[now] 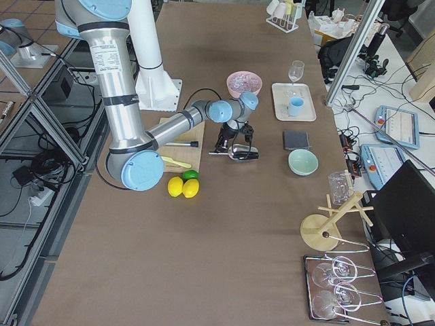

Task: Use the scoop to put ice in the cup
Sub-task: 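Set the scoop upright on the table and open the right gripper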

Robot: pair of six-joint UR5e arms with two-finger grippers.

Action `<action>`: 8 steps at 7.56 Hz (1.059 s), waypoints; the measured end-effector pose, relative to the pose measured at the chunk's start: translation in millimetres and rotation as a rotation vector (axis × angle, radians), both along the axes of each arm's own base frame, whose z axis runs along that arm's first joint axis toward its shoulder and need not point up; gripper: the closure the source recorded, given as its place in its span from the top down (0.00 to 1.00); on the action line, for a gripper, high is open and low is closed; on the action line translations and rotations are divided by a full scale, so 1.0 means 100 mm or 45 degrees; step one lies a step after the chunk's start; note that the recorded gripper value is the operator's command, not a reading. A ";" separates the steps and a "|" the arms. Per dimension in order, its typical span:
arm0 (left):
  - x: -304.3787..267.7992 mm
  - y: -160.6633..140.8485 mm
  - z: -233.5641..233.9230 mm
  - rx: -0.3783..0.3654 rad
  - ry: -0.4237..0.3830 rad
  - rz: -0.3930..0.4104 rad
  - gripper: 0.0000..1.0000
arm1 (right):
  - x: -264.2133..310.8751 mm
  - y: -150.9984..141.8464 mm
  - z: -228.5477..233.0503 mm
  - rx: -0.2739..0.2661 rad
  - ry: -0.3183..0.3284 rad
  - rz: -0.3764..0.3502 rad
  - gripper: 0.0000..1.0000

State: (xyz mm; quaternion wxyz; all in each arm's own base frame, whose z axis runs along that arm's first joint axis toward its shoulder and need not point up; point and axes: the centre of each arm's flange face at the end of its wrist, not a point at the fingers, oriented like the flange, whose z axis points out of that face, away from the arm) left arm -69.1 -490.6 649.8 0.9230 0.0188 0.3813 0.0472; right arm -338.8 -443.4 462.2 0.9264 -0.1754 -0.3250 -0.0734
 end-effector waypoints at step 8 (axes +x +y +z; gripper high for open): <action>-0.01 -0.05 -0.09 0.023 0.002 -0.002 0.98 | 1.94 -0.86 -0.38 0.209 -0.023 0.433 0.99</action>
